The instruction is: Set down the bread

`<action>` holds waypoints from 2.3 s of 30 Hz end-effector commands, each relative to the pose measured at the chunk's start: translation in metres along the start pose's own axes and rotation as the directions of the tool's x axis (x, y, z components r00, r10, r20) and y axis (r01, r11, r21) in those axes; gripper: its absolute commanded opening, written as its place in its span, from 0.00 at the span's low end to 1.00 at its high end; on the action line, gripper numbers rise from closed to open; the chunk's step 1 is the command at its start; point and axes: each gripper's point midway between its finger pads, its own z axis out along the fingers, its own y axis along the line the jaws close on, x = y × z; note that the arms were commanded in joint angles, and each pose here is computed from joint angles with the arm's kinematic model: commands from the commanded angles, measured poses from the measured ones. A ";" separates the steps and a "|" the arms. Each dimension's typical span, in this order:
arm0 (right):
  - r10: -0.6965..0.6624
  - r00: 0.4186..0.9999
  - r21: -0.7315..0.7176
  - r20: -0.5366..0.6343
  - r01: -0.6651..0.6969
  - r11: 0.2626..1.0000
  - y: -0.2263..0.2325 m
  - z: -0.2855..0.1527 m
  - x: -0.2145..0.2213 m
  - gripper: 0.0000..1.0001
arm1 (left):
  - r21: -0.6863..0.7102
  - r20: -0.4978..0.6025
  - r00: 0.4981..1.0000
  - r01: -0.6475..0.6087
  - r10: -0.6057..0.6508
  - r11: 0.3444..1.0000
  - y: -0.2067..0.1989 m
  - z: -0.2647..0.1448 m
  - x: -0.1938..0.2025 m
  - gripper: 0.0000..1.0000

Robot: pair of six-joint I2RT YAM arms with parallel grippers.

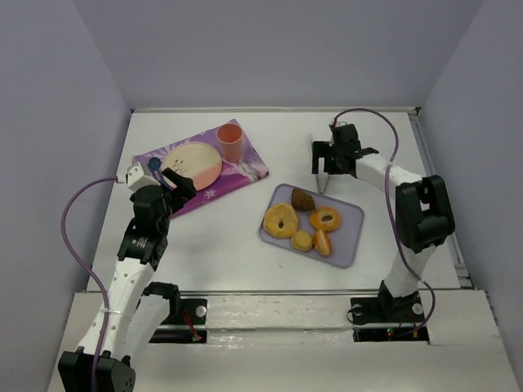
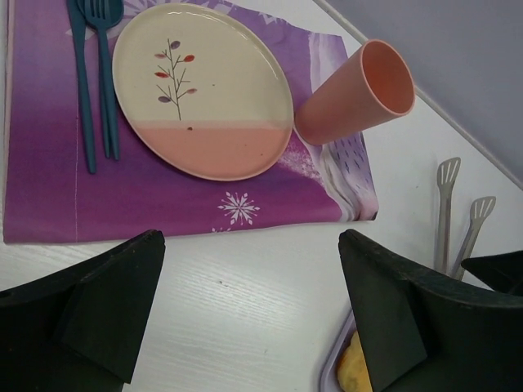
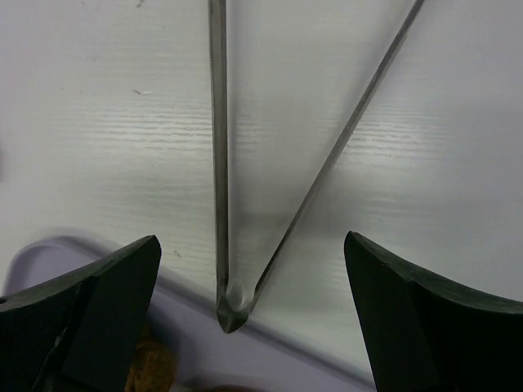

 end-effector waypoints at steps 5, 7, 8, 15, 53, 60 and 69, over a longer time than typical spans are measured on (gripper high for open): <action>-0.082 0.989 0.052 -0.121 0.089 0.995 0.006 0.048 0.014 1.00 | 0.064 0.054 0.998 -0.023 0.020 0.998 -0.017 0.000 -0.016 0.99; -0.089 0.986 0.054 -0.138 0.098 0.994 0.005 0.056 0.018 1.00 | 0.062 0.053 0.998 -0.023 0.020 0.998 -0.016 0.001 -0.016 0.99; -0.088 0.985 0.073 -0.151 0.099 0.992 0.003 0.064 0.020 1.00 | 0.062 0.054 0.998 -0.023 0.020 0.998 -0.016 0.001 -0.016 0.99; -0.034 0.987 0.241 -0.154 0.071 0.968 -0.016 0.084 0.019 0.99 | 0.054 0.056 0.998 -0.027 0.024 0.998 -0.014 0.002 -0.015 0.99; -0.023 0.992 -0.359 -0.123 -0.023 0.933 0.057 -0.197 0.094 0.36 | 0.139 0.040 0.999 -0.019 0.013 0.990 -0.026 -0.005 -0.010 0.99; -0.042 0.986 -0.426 -0.163 -0.032 0.904 0.056 -0.234 0.122 0.45 | 0.130 0.044 0.999 -0.019 0.013 0.991 -0.025 -0.003 -0.010 0.99; -0.056 0.985 -0.360 -0.161 -0.006 0.933 0.046 -0.220 0.119 0.60 | 0.131 0.035 0.999 -0.018 0.014 0.991 -0.024 -0.002 -0.008 0.99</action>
